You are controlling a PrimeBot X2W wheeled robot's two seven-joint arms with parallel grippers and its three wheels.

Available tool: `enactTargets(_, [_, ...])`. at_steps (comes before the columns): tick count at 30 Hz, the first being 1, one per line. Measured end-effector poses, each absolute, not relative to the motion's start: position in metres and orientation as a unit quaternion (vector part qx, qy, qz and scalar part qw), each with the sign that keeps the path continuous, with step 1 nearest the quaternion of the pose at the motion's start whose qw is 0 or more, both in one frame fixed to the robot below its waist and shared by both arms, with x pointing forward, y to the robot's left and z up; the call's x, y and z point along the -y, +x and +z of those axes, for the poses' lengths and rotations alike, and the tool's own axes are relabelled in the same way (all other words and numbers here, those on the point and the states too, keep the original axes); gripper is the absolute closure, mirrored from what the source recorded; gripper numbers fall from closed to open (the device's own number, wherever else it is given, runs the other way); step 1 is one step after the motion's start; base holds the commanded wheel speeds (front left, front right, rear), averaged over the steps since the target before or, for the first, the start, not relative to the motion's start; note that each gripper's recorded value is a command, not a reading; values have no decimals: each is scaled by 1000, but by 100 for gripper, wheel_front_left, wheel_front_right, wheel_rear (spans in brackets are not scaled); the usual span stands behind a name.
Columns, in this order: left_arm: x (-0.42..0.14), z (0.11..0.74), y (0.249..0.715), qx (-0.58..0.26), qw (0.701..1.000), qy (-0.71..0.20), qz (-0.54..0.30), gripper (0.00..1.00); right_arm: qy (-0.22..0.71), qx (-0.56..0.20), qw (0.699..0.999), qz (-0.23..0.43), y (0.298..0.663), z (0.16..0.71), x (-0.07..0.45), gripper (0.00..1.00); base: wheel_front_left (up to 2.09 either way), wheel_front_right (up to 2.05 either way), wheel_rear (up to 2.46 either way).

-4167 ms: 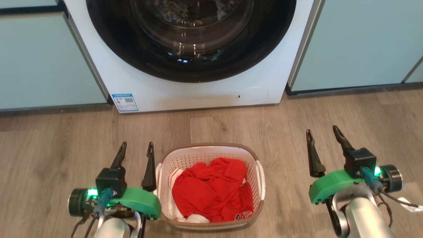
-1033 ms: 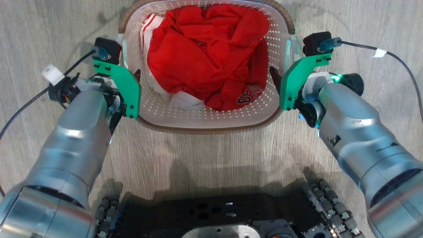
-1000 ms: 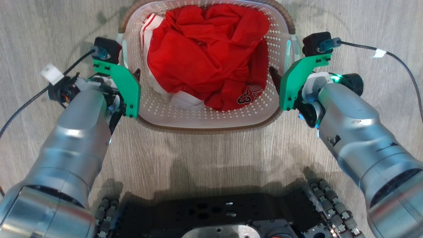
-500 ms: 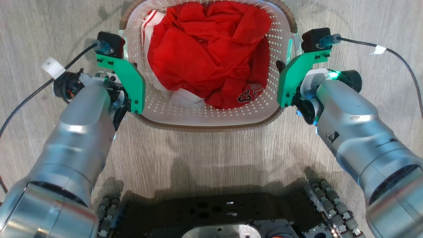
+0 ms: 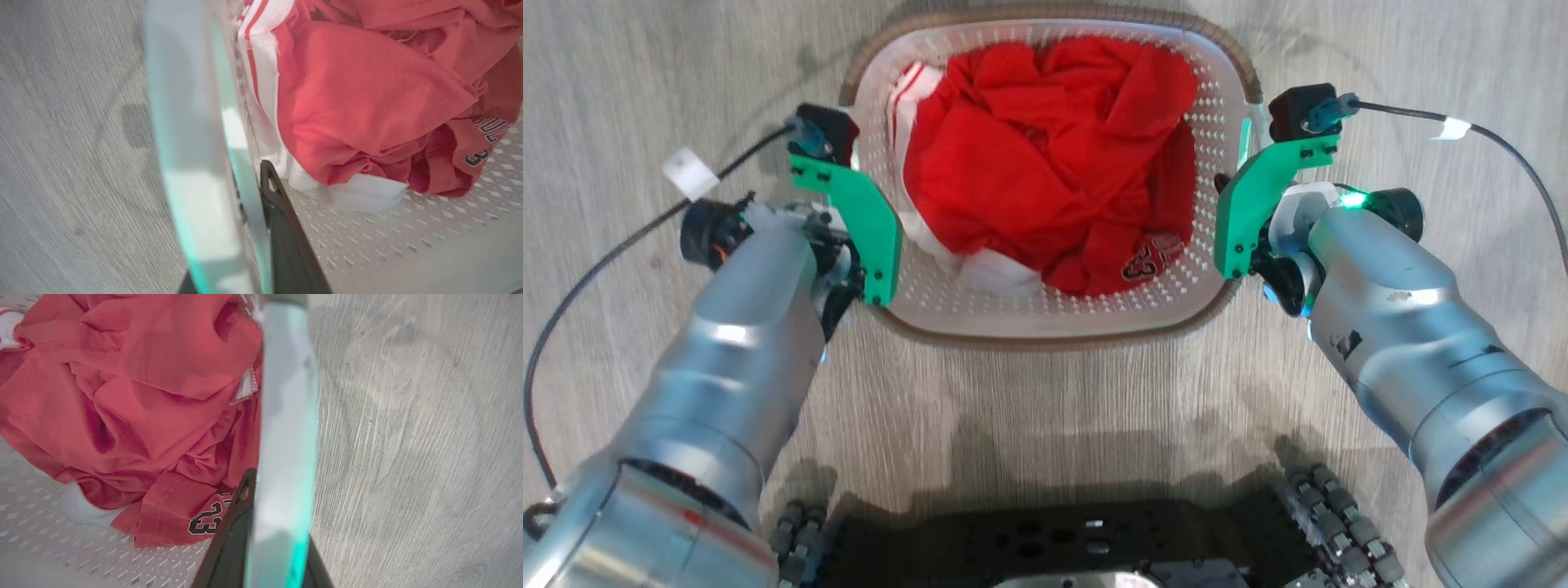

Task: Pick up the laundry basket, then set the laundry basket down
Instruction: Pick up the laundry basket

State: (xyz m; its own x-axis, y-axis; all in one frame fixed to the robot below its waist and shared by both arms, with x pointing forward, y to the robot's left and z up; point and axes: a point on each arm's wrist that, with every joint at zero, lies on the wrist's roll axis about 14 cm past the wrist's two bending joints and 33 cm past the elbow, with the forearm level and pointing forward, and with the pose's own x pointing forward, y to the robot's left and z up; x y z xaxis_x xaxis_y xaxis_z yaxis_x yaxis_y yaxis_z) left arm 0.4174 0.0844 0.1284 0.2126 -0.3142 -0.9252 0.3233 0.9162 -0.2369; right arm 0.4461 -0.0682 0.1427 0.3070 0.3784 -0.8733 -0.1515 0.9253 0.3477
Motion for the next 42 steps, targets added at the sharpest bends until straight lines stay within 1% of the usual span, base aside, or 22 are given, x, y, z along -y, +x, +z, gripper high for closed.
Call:
enactTargets(4, [-81,140,408,-602,769,10,-216,100,81,-571,798,174,446,156,71,100,0,0,0])
enactTargets(12, [-80,173,384,-619,751,23,-229,100,71,-603,774,181,419,190,73,100,0,0,0])
enactTargets(16, [-83,191,377,-614,751,42,-238,100,73,-609,768,185,412,210,70,100,0,0,0])
enactTargets(19, [-84,205,369,-614,754,35,-232,100,81,-618,761,182,398,223,69,100,0,0,0])
enactTargets(26, [-87,234,334,-623,748,32,-228,100,79,-631,749,188,365,252,67,100,0,0,0])
enactTargets(30, [-89,252,319,-625,747,35,-224,100,90,-630,747,191,349,270,63,100,0,0,0])
enactTargets(34, [-92,269,306,-620,751,37,-224,100,80,-632,744,200,332,287,62,100,0,0,0])
enactTargets(42, [-95,298,297,-599,769,42,-221,100,70,-613,759,210,323,319,59,100,0,0,0])
